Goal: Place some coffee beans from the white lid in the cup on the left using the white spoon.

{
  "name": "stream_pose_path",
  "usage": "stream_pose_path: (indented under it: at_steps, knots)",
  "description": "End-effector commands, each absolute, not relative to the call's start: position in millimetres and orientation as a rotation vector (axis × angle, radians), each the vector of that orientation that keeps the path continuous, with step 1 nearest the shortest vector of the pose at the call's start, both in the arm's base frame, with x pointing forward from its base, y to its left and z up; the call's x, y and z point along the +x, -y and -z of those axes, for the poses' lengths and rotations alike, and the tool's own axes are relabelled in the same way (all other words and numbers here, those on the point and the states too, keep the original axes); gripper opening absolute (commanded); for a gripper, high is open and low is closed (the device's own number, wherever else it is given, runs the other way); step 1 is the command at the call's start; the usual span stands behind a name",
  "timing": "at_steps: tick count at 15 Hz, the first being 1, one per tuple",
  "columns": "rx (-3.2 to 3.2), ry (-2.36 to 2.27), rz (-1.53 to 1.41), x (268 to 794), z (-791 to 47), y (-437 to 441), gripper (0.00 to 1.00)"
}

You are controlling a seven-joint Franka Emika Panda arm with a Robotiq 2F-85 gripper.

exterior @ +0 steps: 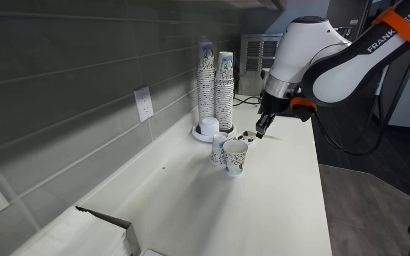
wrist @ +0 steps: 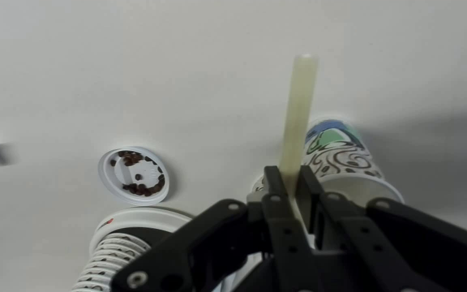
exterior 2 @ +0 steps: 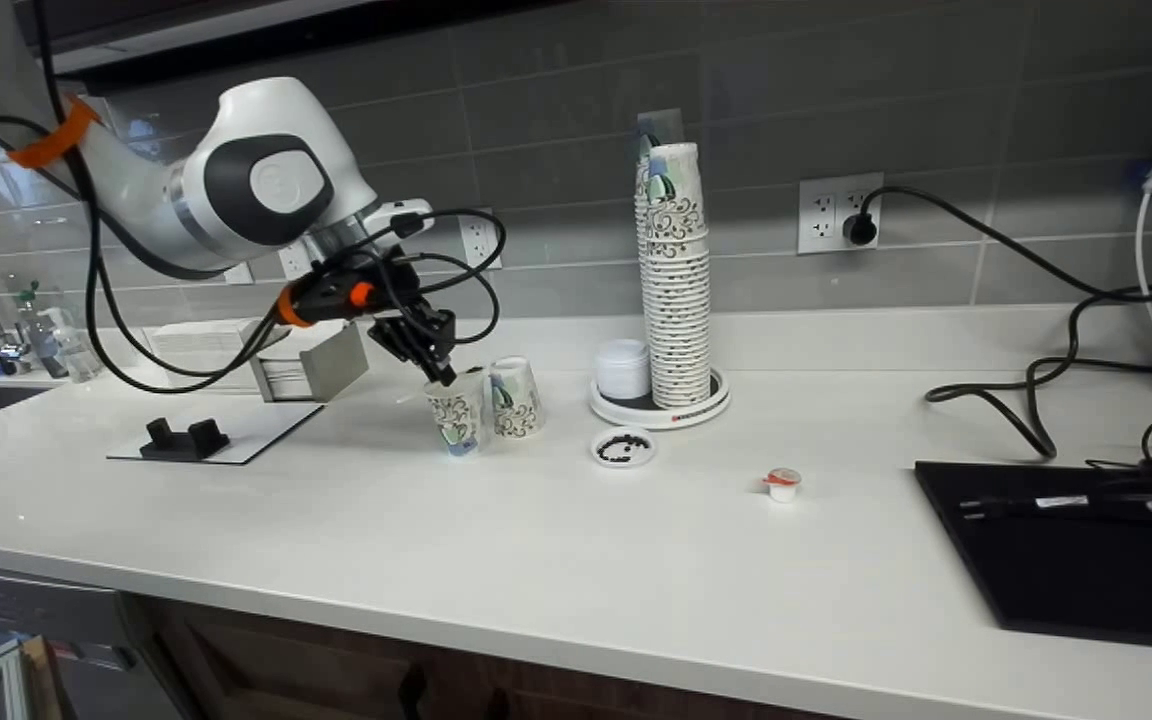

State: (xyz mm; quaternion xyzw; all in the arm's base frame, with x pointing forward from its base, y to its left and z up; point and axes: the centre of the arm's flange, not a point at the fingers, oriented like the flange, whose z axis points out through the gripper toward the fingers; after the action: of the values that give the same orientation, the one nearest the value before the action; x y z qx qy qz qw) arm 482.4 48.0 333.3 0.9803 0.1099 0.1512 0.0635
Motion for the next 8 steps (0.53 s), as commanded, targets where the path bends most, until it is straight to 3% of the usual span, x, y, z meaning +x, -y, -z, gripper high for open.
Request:
stream_pose_path:
  at_steps: [1, 2, 3, 8]
  knots:
    - [2.992, -0.471, -0.393, 471.5, -342.5, -50.6, 0.03]
    - [2.994, -0.511, -0.395, 472.2, -343.2, -51.3, 0.03]
    - [2.982, -0.442, -0.414, 479.2, -333.5, -58.2, 0.14]
    - [2.981, -0.499, -0.407, 479.0, -333.5, -58.8, 0.14]
